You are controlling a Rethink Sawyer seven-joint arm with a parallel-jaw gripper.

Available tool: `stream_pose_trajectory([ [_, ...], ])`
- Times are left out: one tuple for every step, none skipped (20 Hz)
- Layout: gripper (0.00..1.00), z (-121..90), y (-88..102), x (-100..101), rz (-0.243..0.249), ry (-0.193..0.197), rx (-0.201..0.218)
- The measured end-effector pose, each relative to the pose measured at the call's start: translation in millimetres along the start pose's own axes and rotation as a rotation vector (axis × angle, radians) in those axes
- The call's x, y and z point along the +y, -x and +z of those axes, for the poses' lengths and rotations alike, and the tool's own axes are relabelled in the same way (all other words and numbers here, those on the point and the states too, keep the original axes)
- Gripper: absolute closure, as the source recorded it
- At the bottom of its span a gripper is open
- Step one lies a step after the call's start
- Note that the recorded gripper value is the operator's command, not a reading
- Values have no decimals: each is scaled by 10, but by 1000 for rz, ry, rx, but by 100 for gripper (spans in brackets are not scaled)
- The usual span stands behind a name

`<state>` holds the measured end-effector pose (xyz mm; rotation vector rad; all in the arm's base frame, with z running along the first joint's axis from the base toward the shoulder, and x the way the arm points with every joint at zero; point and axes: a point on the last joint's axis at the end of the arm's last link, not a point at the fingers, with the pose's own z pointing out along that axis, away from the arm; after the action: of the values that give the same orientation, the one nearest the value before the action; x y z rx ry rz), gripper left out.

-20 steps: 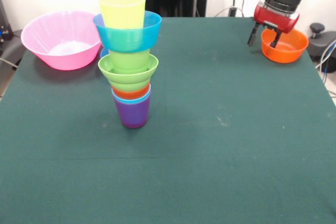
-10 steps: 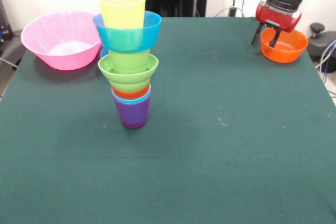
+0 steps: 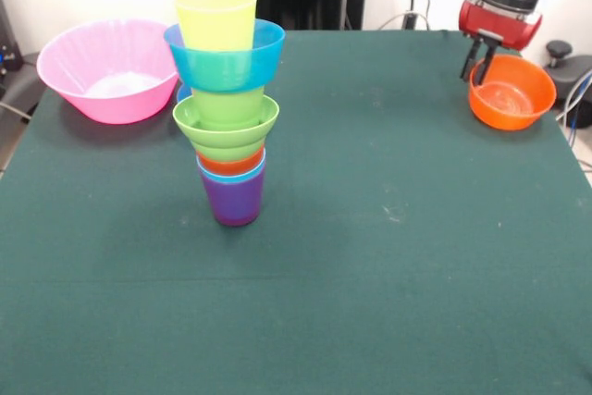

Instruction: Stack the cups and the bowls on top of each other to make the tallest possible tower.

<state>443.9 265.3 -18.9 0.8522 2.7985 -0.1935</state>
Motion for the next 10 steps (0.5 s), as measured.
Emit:
stream_pose_trajectory([
  [100, -6, 13, 2, 2, 1, -1],
  [100, -19, 55, 2, 10, 4, -2],
  [100, -23, 75, 0, 14, 6, -3],
  [100, -28, 99, -2, 19, 7, -3],
  [100, -30, 112, -4, 21, 7, -3],
  [100, -35, 139, -6, 27, 9, -3],
  [100, -37, 218, -23, 43, 13, -1],
  [100, -34, 266, -41, 52, 14, 2],
  [100, -33, 277, -45, 54, 14, 2],
  [100, -32, 322, -64, 61, 15, 4],
])
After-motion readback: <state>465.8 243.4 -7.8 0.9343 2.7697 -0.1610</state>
